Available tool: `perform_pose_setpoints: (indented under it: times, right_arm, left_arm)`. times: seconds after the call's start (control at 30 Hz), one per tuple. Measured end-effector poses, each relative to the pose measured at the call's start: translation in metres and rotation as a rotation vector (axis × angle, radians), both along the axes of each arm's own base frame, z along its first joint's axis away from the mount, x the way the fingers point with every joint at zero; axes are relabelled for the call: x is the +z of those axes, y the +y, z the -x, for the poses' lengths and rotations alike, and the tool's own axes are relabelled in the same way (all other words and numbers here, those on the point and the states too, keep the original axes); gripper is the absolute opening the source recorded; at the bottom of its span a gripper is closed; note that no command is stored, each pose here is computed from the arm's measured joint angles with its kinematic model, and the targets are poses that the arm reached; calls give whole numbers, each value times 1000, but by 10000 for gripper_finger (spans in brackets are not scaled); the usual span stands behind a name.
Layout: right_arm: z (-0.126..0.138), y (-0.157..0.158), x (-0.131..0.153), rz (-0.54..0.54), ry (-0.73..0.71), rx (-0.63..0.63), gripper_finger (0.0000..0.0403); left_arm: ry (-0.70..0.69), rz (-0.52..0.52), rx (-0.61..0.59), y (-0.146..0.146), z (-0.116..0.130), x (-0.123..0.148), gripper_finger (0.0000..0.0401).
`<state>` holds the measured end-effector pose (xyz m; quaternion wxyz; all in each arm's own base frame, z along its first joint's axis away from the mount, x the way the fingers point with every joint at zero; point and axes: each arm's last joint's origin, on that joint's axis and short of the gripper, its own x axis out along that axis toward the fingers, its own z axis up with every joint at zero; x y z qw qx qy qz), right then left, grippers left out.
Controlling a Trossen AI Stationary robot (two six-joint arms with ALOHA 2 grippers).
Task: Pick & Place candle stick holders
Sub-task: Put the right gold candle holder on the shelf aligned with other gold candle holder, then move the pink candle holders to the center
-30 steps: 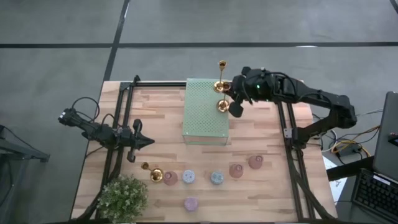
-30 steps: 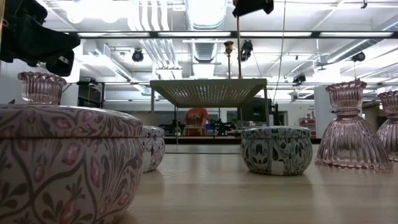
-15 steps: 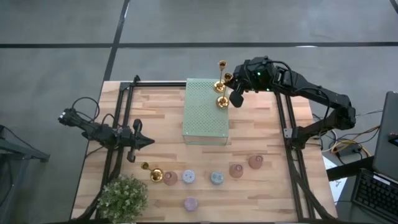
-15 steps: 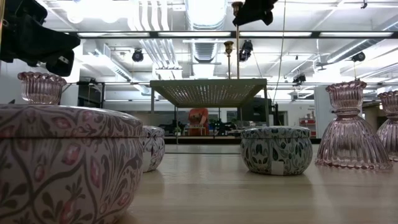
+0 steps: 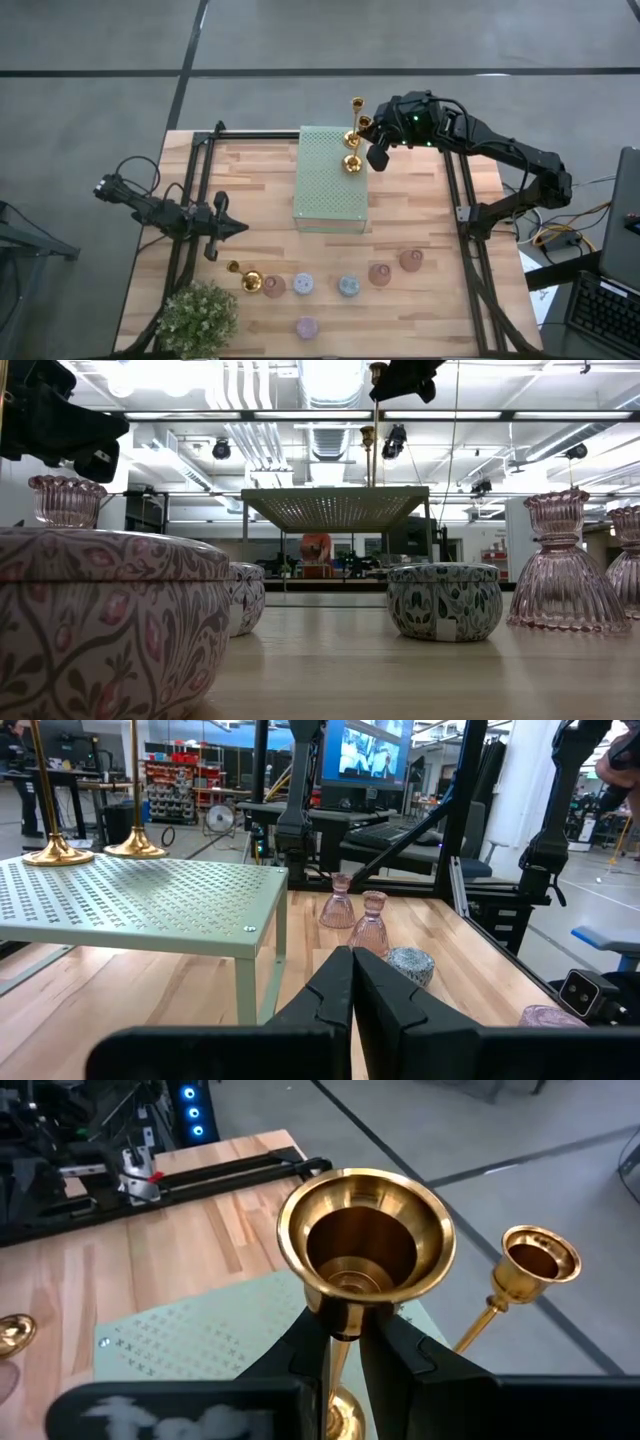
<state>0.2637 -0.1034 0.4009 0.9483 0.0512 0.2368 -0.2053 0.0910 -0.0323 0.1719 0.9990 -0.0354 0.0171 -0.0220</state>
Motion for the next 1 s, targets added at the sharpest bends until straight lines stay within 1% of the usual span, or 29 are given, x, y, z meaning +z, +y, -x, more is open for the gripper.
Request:
perform_pose_setpoints:
  times: [0.33,0.63,0.77,1.0]
  right_arm:
    - [-1,0,-9,-32,16,-12,34]
    - [-2,-1,-14,-30,19,-11,37]
    - [-2,0,-14,-33,20,-12,55]
    - [-2,0,-16,-50,26,-20,110]
  left_arm:
    - [0,0,-1,0,0,0,12]
    - [0,0,-1,0,0,0,12]
    - [0,0,0,0,0,0,12]
    - [0,0,0,0,0,0,12]
